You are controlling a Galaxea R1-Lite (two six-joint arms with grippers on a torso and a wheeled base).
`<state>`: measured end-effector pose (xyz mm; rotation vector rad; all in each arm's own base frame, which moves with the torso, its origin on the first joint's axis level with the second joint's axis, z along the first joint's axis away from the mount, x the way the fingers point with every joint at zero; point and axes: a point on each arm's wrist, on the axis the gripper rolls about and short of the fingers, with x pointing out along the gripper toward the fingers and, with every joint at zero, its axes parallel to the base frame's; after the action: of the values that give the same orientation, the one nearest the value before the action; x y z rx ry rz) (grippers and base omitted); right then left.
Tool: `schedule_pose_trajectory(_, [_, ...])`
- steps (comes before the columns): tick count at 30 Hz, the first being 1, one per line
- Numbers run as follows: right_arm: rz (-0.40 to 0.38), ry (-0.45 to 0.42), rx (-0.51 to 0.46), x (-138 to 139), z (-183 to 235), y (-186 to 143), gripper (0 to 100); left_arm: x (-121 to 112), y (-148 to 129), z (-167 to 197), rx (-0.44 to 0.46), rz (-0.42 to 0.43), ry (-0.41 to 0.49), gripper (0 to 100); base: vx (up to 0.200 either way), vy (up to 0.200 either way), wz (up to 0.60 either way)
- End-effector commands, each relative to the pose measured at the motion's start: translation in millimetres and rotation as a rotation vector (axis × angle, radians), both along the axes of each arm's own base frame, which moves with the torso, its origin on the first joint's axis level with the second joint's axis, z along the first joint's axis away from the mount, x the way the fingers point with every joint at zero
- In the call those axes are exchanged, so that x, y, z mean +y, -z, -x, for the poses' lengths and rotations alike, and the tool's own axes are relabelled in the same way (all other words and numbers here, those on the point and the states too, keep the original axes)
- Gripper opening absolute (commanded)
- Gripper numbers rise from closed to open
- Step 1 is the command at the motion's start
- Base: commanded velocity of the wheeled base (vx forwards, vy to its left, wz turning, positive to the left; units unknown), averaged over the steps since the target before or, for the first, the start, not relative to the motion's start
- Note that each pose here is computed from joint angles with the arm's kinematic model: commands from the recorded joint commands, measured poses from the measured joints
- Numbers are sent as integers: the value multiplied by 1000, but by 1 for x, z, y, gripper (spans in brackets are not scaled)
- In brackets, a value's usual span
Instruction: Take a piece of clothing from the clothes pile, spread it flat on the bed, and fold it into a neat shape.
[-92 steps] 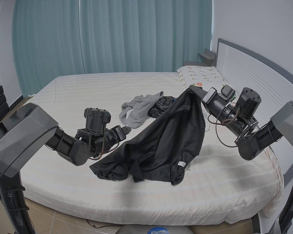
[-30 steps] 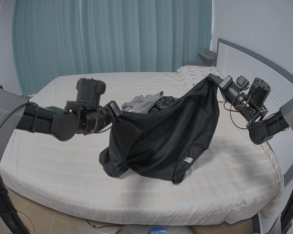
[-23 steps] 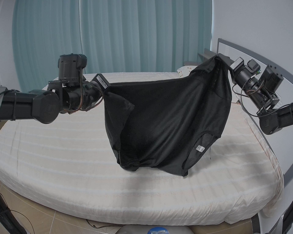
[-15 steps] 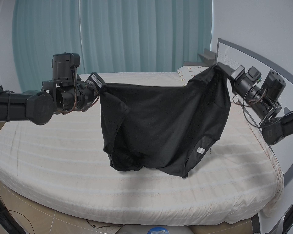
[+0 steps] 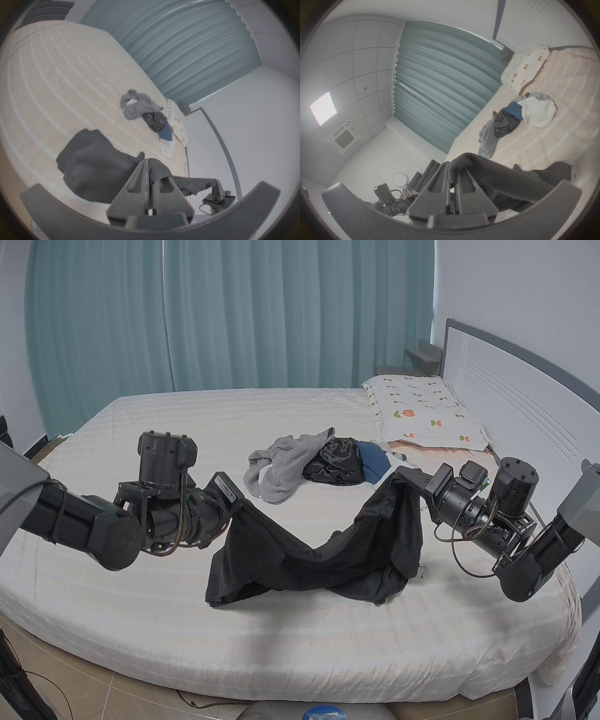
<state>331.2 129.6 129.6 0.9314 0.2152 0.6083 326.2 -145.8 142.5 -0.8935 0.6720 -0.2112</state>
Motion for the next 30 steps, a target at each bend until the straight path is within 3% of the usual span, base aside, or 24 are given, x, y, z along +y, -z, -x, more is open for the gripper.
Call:
schedule_pose_trajectory(1, [20, -21, 63, 5, 7, 19, 0, 0, 33, 16, 95, -4, 62, 0, 0, 0, 0])
schedule_pose_trajectory(5, [25, -24, 76, 6, 10, 21, 0, 1, 59, 19, 116, -9, 74, 0, 0, 0, 0])
schedule_pose_trajectory(9, [29, -37, 86, 9, 15, 23, 0, 4, 62, 19, 96, 2, 65, 0, 0, 0, 0])
schedule_pose_trajectory(18, [35, -70, 94, 19, 22, 24, 0, 11, 57, 24, 90, 7, 52, 0, -200, 0, 0])
schedule_pose_trajectory(30, [32, -73, 87, 20, 24, 22, 0, 14, 45, 27, 66, 41, 35, 0, 0, 0, 0])
